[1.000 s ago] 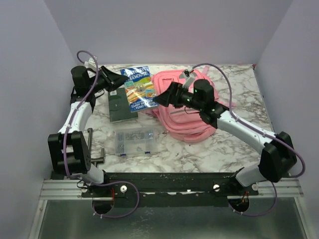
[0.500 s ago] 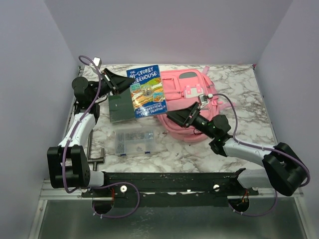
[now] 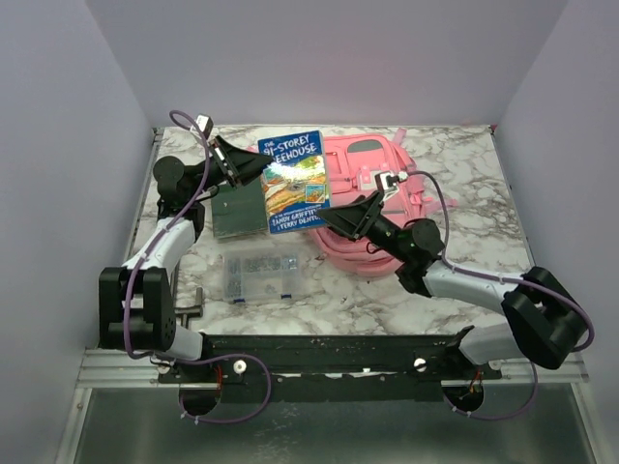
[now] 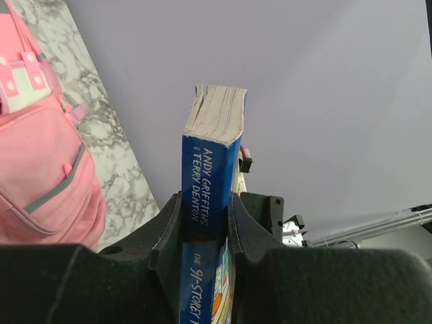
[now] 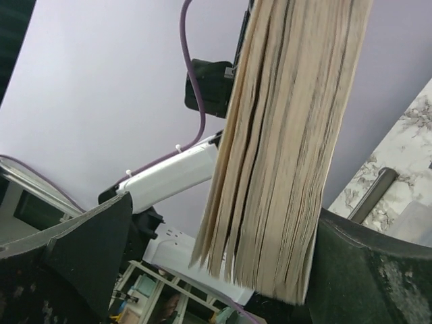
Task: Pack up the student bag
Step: Pick up the book from the center of the board.
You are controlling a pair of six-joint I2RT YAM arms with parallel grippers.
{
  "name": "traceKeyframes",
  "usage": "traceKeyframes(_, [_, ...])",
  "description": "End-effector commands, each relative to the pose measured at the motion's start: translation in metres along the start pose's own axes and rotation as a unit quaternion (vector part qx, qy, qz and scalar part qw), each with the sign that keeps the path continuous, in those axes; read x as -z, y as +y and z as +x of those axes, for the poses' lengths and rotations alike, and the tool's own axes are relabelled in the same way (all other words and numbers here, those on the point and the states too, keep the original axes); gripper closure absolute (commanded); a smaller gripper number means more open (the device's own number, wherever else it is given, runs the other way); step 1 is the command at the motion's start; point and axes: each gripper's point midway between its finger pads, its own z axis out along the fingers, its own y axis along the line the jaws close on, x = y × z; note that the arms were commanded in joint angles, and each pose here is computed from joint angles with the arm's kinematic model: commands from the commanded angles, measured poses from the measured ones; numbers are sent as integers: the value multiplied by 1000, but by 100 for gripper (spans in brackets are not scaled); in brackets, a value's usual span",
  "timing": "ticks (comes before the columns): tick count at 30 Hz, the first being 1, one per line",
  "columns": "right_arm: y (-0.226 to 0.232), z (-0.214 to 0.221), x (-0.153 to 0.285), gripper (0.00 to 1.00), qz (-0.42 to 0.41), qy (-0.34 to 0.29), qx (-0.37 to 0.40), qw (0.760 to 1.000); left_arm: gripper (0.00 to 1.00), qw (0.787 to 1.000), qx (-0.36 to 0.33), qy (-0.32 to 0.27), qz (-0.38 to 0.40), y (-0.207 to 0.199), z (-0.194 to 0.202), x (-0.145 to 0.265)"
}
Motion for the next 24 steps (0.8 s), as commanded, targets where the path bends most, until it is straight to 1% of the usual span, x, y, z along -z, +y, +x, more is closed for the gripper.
traceKeyframes(1, [9, -12, -10, 4, 34, 4, 32, 999, 100, 999, -6, 33, 30, -11, 16, -10])
traceKeyframes(3, [8, -14, -9, 8, 56, 22, 36, 998, 100, 999, -7, 36, 29, -8, 19, -13])
traceKeyframes(6, [12, -19, -3, 11, 68, 52, 39, 996, 100, 999, -15, 41, 18, -3, 20, -14])
traceKeyframes(9, [9, -22, -5, 11, 105, 95, 52, 989, 100, 998, -23, 50, -3, 2, 23, -17])
traceKeyframes(12, [5, -20, -6, 12, 132, 139, 57, 980, 100, 996, -46, 74, -17, 2, 37, -25])
traceKeyframes(17, [4, -27, -3, 30, 151, 180, 51, 971, 100, 992, -66, 107, -26, 1, 58, -36])
traceKeyframes(18, [6, -29, -2, 32, 149, 189, 51, 969, 100, 991, -68, 113, -38, 4, 61, -37])
traceKeyframes(19, [7, -32, 0, 34, 147, 198, 50, 968, 100, 988, -86, 119, -43, 3, 64, -39])
traceKeyframes(21, [3, -37, 6, 34, 151, 202, 48, 967, 100, 985, -102, 129, -52, 3, 69, -41])
traceKeyframes(22, [1, -40, 9, 37, 153, 201, 46, 966, 100, 984, -108, 132, -52, 1, 70, -42])
traceKeyframes(24, [-1, -37, 15, 49, 149, 211, 40, 965, 100, 983, -119, 131, -55, 1, 72, -43])
